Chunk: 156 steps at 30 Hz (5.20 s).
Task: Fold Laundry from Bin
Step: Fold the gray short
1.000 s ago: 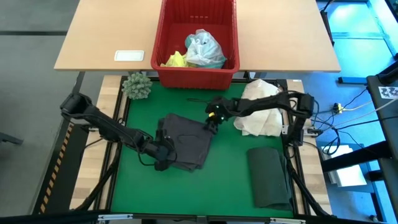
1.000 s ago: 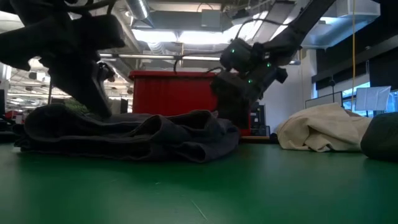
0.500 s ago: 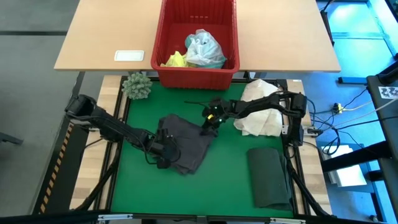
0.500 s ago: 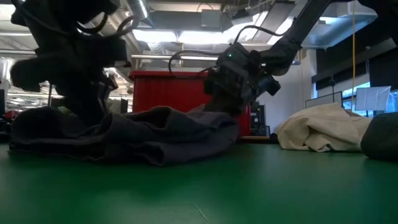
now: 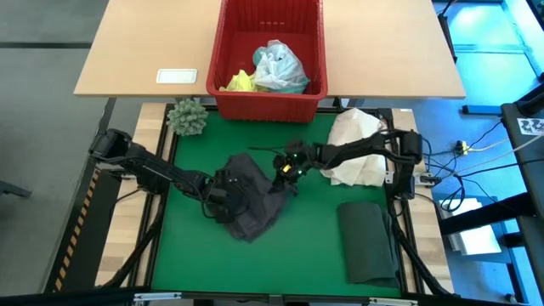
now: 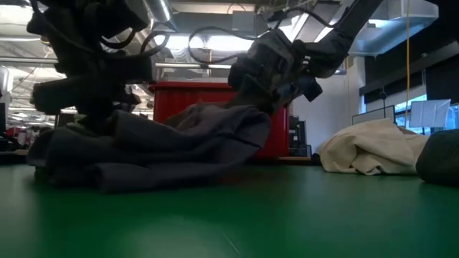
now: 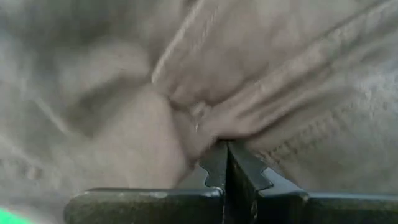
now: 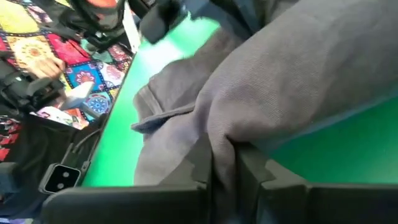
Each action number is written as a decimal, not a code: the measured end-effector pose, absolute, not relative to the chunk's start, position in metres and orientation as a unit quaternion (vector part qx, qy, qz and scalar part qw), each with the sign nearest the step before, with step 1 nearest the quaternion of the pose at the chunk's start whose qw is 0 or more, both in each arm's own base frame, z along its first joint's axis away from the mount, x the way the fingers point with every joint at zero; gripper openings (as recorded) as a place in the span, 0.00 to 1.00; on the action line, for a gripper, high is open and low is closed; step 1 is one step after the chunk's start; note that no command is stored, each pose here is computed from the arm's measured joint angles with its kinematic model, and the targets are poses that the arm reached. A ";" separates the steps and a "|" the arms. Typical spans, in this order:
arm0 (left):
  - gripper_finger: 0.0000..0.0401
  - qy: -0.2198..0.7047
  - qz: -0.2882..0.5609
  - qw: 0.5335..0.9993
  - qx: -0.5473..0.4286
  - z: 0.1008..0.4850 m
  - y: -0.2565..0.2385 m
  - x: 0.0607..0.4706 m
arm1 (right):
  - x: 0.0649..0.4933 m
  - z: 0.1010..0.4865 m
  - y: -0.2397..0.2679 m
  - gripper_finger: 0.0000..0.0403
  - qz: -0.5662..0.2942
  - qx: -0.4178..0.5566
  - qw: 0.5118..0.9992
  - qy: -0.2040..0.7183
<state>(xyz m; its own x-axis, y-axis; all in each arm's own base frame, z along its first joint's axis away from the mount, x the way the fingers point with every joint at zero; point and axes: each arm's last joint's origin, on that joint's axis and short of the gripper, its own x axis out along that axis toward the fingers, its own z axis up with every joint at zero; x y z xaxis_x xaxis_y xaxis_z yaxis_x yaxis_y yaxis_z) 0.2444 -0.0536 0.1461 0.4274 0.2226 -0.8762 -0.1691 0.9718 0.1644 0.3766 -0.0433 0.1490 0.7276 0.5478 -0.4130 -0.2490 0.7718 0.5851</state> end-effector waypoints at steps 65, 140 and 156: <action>0.40 0.266 -0.013 0.963 0.052 0.242 0.029 0.265 | 0.274 0.252 0.062 0.06 0.062 0.180 0.872 0.450; 0.01 0.518 -0.135 0.840 0.088 0.188 0.140 0.336 | 0.298 0.220 0.006 0.06 -0.157 -0.100 0.867 0.463; 0.00 0.501 -0.055 0.826 0.254 0.264 0.013 0.321 | 0.291 0.225 0.046 0.06 -0.203 -0.188 0.856 0.437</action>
<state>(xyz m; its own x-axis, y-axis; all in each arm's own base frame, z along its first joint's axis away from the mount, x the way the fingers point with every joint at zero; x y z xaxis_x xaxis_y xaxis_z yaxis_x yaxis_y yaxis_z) 0.3208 0.0129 0.2640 0.4923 0.1633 -0.8550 0.3458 0.8648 0.3642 0.2913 0.0456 0.2247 0.5352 -0.5111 -0.6725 0.1824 0.8473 -0.4988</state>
